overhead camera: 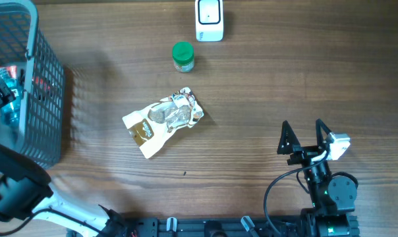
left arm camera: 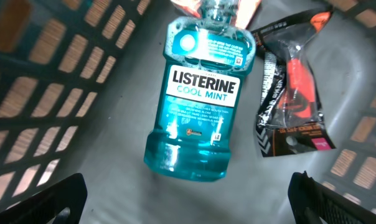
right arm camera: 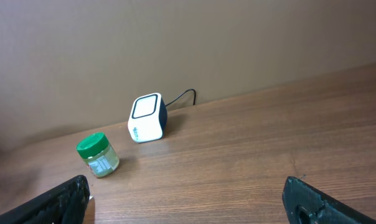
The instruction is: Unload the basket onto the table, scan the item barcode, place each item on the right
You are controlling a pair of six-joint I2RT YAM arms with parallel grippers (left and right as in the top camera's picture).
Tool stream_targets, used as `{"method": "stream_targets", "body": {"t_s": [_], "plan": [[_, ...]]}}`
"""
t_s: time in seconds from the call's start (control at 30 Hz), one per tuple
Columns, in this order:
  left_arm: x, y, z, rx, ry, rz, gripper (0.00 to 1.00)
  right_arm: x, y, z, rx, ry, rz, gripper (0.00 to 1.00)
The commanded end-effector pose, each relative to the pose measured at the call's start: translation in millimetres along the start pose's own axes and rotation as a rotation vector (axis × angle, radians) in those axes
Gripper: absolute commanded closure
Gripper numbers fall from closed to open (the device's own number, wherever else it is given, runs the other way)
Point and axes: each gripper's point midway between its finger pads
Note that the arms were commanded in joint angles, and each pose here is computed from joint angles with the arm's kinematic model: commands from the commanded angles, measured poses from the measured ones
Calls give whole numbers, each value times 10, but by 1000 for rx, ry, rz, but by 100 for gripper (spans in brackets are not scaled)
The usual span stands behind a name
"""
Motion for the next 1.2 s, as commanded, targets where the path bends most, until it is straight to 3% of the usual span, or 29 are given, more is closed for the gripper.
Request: {"method": "stream_targets", "body": {"t_s": [0.0,0.5,0.93,1.17], "plan": [[-142,-2,11,-24,-20,6,0,4,25,-7,18,-6,-13,0],[-612,-392,67,-54,63,64,0,4,25,-6,18,-6,-13,0],[-993,-312,-225,-171,38,52,0,4,25,-7,18,-6,-13,0],[-1090,-329,-157,-158,44,51,0,4,25,-7,18,-6,-13,0]]}}
Point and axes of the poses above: each gripper's point midway between its finger pads, its own x axis back along the fingers, its own z axis along the line the jaws close on, y = z × x, and after that the axes turned 7 degrees about -x, right-handed
